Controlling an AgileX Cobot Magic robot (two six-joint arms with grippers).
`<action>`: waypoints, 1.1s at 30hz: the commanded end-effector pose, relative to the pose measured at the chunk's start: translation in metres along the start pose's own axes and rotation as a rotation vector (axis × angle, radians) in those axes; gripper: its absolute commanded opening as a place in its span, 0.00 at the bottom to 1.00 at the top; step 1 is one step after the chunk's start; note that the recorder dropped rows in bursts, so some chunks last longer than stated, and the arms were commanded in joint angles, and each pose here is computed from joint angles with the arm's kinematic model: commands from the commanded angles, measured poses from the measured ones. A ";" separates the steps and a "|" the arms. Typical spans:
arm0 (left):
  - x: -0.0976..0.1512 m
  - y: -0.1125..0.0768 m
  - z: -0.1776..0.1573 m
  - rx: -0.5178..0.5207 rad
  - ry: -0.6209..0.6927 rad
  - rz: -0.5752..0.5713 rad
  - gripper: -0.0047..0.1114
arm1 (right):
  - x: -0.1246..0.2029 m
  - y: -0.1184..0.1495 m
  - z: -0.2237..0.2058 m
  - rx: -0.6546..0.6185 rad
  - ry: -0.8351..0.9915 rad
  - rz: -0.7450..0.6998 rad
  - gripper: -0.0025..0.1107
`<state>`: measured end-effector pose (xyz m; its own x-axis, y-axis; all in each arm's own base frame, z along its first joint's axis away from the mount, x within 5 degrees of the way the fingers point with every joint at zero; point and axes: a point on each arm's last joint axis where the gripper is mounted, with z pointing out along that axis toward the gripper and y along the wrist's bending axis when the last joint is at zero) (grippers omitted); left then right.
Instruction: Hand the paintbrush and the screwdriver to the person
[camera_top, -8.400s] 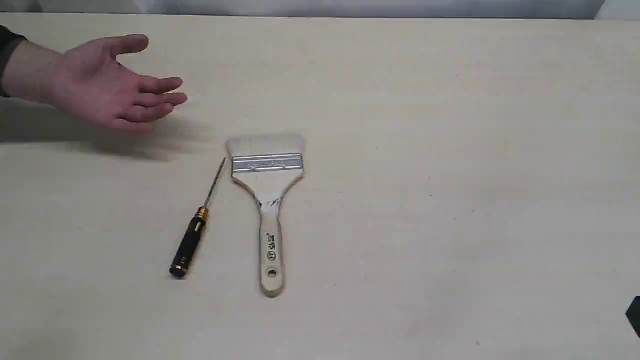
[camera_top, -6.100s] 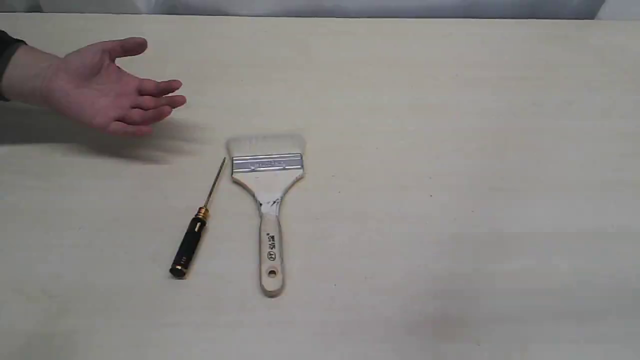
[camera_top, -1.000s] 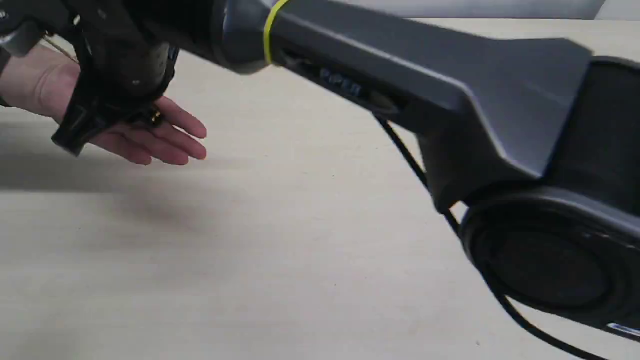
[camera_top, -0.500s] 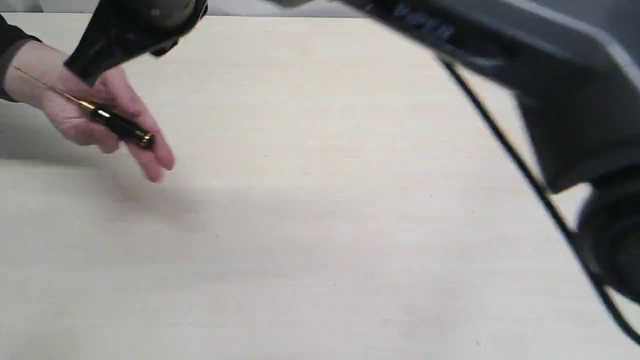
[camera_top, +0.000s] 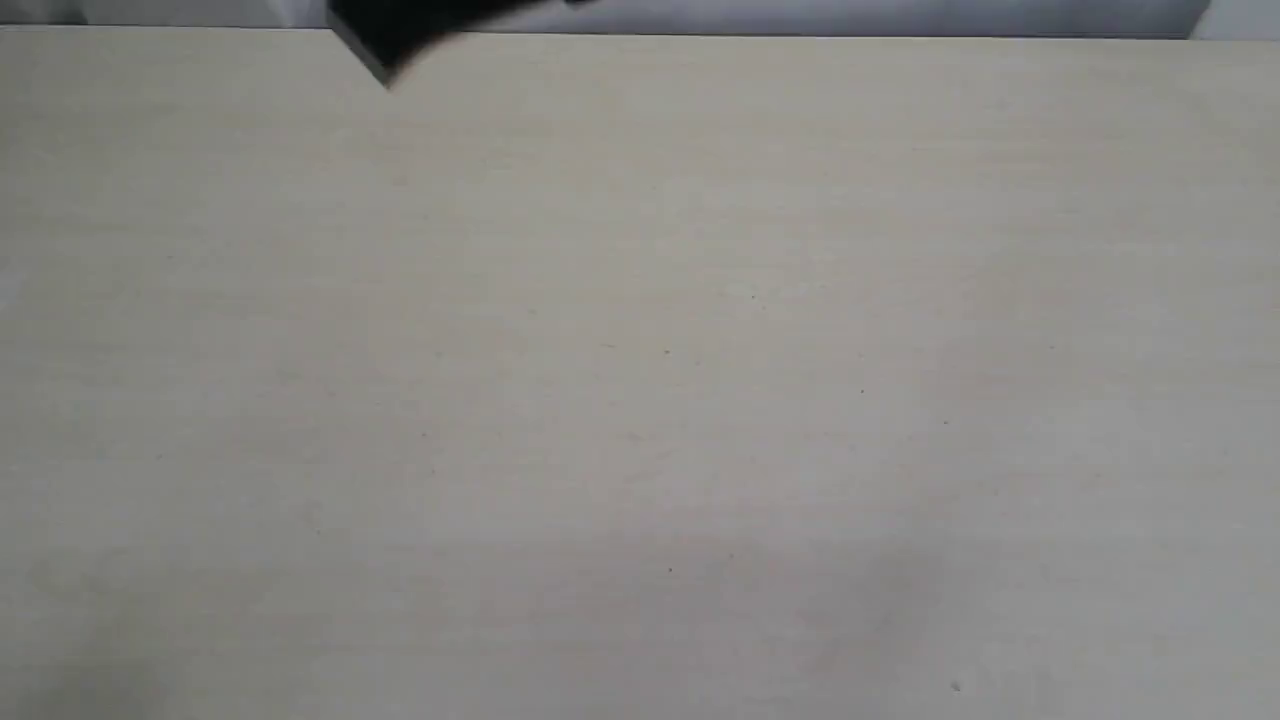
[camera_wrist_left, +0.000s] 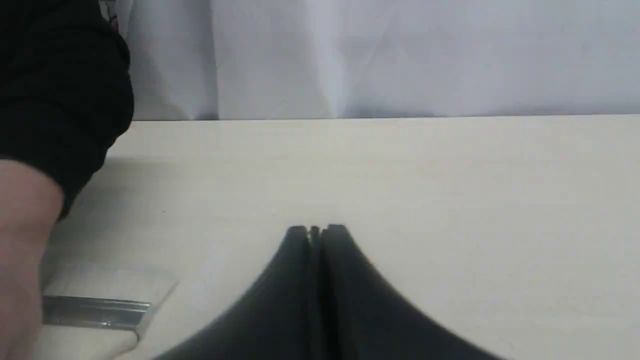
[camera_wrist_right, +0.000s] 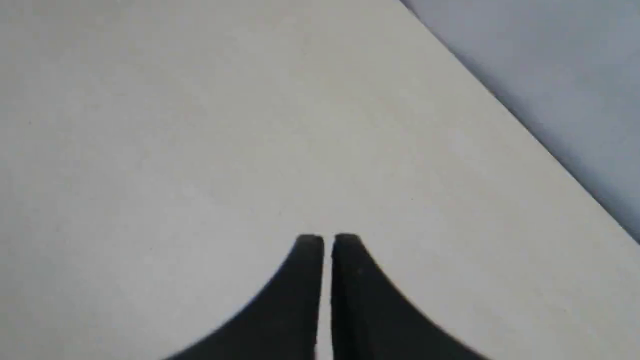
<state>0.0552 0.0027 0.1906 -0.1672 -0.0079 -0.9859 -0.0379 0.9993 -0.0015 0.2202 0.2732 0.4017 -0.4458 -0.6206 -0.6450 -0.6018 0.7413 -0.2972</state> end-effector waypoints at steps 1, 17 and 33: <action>0.000 0.000 0.000 0.009 -0.007 -0.001 0.04 | 0.040 0.002 -0.017 -0.018 -0.063 -0.007 0.06; 0.000 -0.001 0.000 0.009 -0.007 -0.002 0.04 | 0.170 -0.022 -0.084 -0.194 -0.172 0.387 0.06; 0.000 -0.001 0.000 0.010 -0.006 -0.004 0.04 | 0.251 -0.094 -0.144 0.235 -0.661 0.566 0.06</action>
<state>0.0552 0.0027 0.1906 -0.1672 -0.0079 -0.9859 -0.0379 0.9993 -0.0015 0.0742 0.0199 0.3745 -0.1986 0.0772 -0.9770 -0.2844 0.9495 0.1329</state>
